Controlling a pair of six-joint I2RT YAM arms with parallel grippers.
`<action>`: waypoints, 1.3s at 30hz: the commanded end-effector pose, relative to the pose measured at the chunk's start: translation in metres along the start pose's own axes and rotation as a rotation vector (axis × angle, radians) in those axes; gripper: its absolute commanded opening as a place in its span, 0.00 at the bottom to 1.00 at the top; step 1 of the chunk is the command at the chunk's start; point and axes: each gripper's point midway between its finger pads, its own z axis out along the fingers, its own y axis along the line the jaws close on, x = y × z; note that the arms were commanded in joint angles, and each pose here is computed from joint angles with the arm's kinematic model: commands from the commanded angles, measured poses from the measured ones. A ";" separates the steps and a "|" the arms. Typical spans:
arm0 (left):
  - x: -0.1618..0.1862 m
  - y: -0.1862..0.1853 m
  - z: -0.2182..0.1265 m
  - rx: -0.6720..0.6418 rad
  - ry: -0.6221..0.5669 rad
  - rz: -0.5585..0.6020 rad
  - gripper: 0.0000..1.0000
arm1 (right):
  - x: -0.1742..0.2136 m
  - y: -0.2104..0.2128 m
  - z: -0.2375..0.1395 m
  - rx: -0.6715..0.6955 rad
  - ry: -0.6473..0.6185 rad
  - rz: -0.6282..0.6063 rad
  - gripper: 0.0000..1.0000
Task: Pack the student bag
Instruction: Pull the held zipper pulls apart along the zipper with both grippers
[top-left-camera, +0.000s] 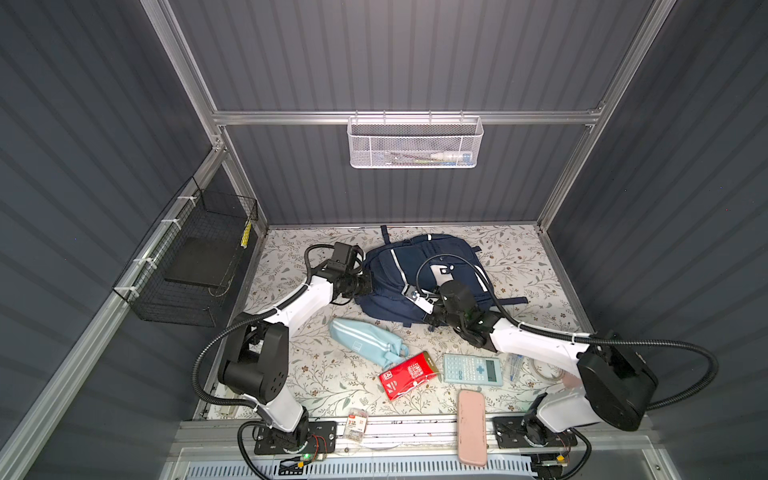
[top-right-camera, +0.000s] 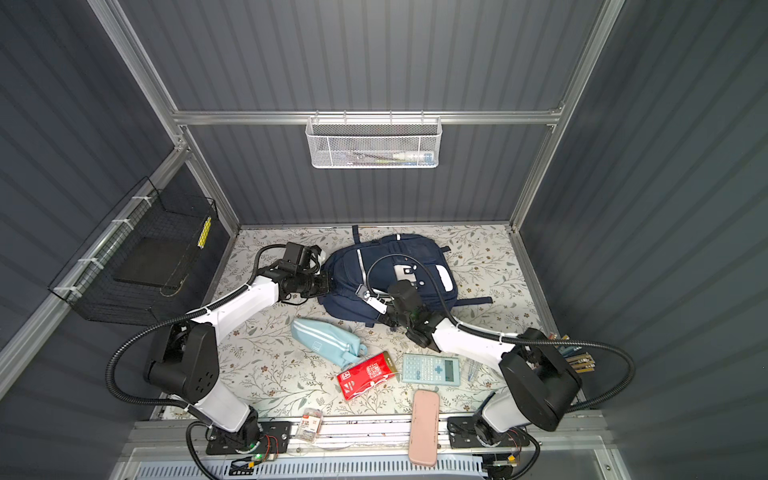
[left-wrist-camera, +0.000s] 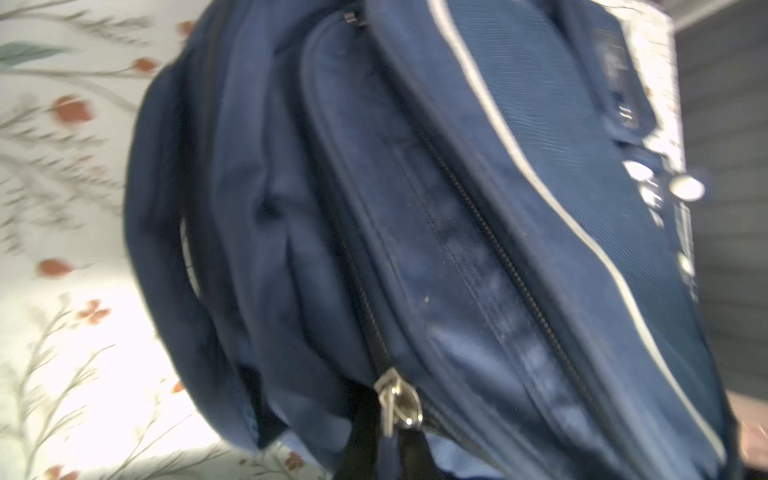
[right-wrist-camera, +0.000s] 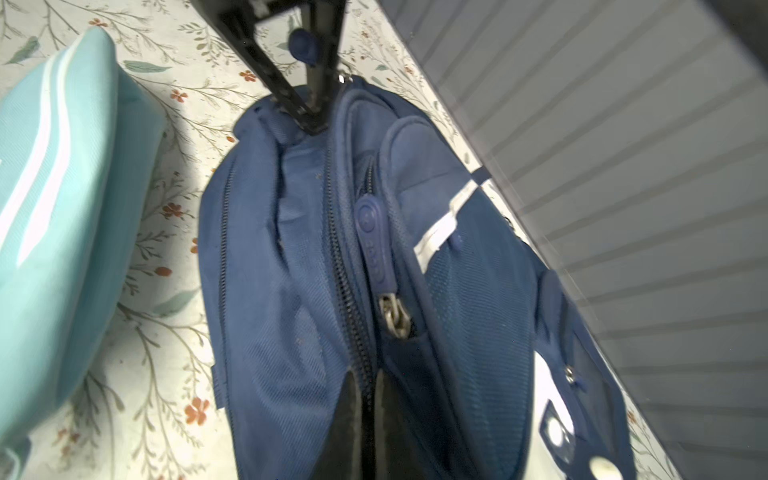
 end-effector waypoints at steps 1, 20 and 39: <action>-0.030 0.034 -0.029 -0.108 -0.146 -0.022 0.00 | 0.058 -0.037 -0.013 0.132 0.198 0.044 0.05; 0.055 -0.115 -0.023 0.213 -0.019 0.032 0.00 | -0.001 0.001 -0.048 0.003 -0.043 -0.075 0.57; 0.055 -0.125 -0.022 0.209 -0.004 0.039 0.00 | -0.040 0.007 0.002 -0.013 -0.139 0.018 0.32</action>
